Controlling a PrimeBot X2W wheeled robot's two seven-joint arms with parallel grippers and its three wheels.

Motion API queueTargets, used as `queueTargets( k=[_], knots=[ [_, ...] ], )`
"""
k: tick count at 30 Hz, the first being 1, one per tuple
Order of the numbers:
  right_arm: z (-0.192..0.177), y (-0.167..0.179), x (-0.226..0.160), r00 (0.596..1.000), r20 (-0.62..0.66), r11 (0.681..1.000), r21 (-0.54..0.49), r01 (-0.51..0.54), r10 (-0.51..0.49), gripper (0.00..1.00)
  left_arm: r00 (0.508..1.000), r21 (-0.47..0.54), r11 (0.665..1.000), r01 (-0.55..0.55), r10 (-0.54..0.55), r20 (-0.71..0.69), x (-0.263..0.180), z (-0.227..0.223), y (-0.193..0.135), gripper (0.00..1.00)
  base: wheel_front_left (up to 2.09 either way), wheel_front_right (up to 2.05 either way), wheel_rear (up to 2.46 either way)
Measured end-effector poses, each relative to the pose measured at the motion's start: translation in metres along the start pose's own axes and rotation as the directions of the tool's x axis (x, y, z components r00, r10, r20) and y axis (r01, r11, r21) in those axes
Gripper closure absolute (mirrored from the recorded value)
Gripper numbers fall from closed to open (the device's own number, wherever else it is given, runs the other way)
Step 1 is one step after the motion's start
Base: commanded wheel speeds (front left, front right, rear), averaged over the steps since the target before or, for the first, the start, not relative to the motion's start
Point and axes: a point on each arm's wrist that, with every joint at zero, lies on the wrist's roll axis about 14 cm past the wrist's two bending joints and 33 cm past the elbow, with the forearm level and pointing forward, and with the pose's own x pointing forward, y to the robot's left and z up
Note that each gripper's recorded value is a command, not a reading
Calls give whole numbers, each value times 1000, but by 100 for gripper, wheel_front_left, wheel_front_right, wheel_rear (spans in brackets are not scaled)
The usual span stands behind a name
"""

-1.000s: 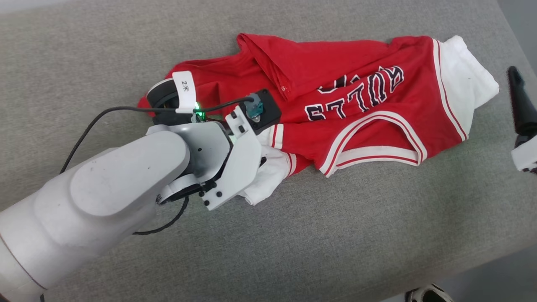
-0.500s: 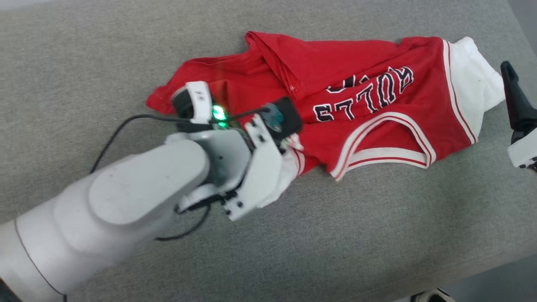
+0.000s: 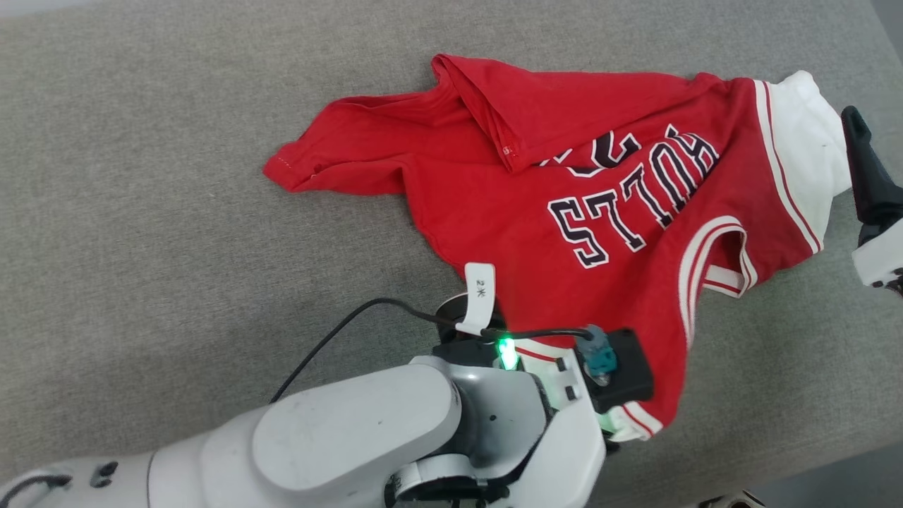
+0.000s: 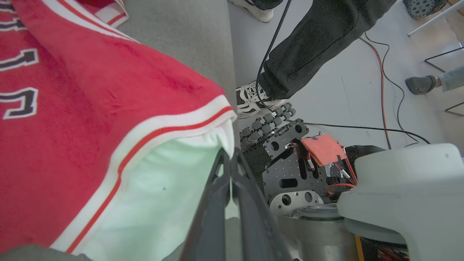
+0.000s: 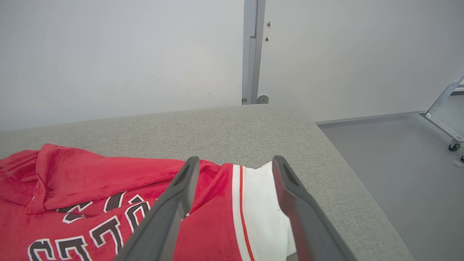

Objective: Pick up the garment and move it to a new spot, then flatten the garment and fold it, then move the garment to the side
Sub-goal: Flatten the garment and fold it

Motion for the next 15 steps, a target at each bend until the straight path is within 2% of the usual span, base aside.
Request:
queueTargets(
  k=[3,4,5,6,10,15],
  knots=[
    [-3,3,0,1000,-5,1000,3,-3,3,0,1000,-42,999,-13,13,-23,10,-15,6,100,0,0,0],
    [-4,3,0,1000,-8,1000,5,-4,4,0,999,-65,998,-22,20,-33,13,-22,11,78,0,0,0],
    [-5,4,0,1000,-10,1000,6,-4,4,0,999,-85,996,-34,31,-38,16,-28,16,36,0,0,0],
    [-5,4,0,1000,-10,1000,7,-4,4,0,998,-101,994,-45,41,-42,18,-32,20,0,0,0,0],
    [-3,3,0,1000,-4,1000,9,0,0,0,996,-135,987,-89,84,-42,12,-40,35,0,0,0,0],
    [-2,3,-2,1000,7,1000,19,-1,0,0,981,-171,967,-190,194,6,-25,-28,73,0,0,0,0]
  ],
)
